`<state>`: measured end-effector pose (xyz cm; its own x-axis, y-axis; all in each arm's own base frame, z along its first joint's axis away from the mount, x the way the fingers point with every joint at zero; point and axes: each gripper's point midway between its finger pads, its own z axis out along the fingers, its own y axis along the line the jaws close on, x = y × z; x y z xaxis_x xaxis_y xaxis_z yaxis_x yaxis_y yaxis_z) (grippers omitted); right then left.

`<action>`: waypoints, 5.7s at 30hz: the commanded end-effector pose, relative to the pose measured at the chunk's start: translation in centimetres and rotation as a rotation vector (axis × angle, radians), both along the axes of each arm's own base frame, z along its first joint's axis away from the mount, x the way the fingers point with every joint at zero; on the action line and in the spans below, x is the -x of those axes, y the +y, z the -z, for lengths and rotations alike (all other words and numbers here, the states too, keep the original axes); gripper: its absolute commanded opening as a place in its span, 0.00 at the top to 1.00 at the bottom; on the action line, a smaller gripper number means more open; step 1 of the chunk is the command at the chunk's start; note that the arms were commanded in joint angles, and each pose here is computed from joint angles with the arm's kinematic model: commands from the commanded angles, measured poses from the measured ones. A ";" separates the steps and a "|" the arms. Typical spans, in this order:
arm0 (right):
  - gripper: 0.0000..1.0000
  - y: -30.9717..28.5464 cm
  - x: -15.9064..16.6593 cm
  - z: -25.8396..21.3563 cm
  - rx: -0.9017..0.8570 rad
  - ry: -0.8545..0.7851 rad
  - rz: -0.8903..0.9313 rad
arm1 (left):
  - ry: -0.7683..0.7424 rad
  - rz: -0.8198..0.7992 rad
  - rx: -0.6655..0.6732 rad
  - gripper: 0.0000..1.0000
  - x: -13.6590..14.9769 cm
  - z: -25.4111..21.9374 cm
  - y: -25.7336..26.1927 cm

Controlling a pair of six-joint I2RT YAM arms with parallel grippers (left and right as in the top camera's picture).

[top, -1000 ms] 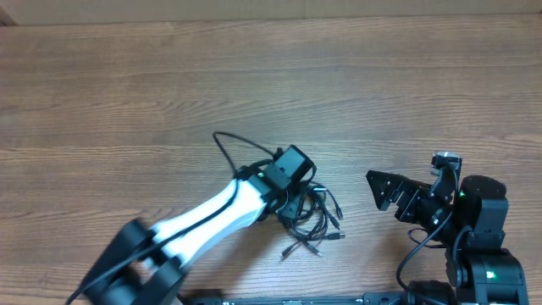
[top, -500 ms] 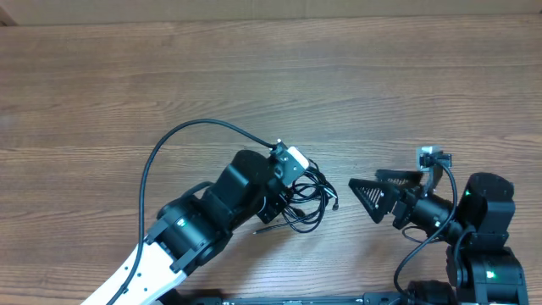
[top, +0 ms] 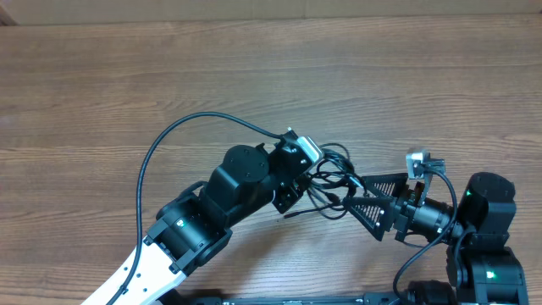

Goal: Untangle cables

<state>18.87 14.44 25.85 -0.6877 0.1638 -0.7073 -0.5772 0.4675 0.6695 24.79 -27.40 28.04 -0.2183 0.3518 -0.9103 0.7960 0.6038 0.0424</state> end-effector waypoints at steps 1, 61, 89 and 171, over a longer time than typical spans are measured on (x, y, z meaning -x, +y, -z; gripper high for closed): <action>0.00 -0.5 -0.5 0.2 0.047 -0.023 0.042 | 0.018 0.082 0.129 0.96 1.4 -2.7 -1.6; 0.00 -11.0 -2.8 8.8 0.355 0.410 0.771 | 0.030 0.038 0.245 0.96 4.1 -6.5 1.6; 0.00 -3.7 -2.7 3.2 0.118 0.189 0.332 | -0.004 -0.014 0.250 0.96 3.1 -6.9 2.0; 0.96 0.4 0.2 -2.4 -0.031 -0.078 -0.038 | 0.382 0.188 0.675 0.70 -0.7 -8.4 -5.4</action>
